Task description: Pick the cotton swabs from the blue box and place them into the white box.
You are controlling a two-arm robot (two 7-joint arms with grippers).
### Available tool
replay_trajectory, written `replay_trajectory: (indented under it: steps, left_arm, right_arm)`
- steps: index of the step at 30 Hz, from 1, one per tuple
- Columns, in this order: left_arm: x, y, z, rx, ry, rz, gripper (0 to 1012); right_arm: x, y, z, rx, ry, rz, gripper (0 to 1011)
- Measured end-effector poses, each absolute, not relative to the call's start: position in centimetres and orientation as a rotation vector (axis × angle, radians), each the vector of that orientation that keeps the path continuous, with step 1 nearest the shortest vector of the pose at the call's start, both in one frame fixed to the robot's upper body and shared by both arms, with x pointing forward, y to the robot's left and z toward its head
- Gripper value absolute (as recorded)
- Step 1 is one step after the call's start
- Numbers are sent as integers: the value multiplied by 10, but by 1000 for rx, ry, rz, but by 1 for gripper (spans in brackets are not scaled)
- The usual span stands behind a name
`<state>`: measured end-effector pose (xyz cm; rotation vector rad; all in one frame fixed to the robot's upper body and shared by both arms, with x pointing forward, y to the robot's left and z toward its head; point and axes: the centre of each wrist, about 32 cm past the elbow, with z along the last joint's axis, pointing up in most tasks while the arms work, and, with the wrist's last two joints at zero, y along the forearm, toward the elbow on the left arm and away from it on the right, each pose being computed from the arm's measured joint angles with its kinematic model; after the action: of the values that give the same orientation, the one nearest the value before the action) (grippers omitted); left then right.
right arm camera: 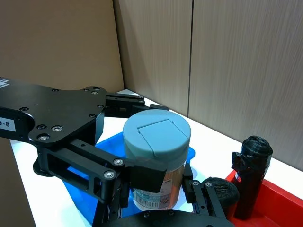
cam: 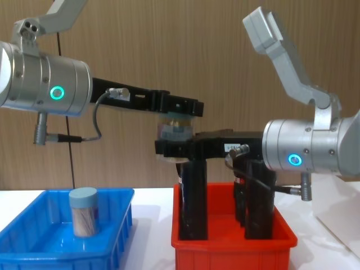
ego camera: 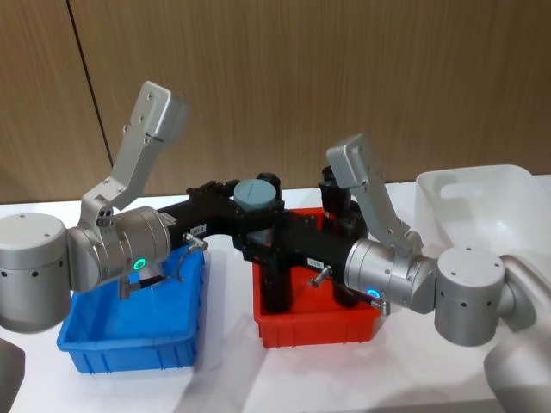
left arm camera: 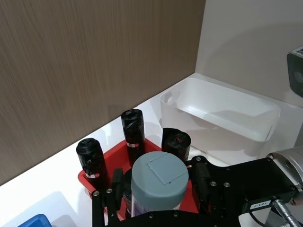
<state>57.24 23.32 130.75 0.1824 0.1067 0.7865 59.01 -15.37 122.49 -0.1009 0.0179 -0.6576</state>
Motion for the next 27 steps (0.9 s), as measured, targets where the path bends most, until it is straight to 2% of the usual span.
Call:
replay_trajectory:
  steps: [3,18,27]
  left_arm:
    - [572,233,1308,183,107,787,1004]
    - [572,234,1308,182,106,788,1004]
    - [572,234,1308,182,106,789,1004]
  right_arm:
    - [590,-154,1225,-100,17,-658,641]
    - [590,-156,1223,-96,17,-679,641]
    - [593,-169,1214,-100,24,-751,641]
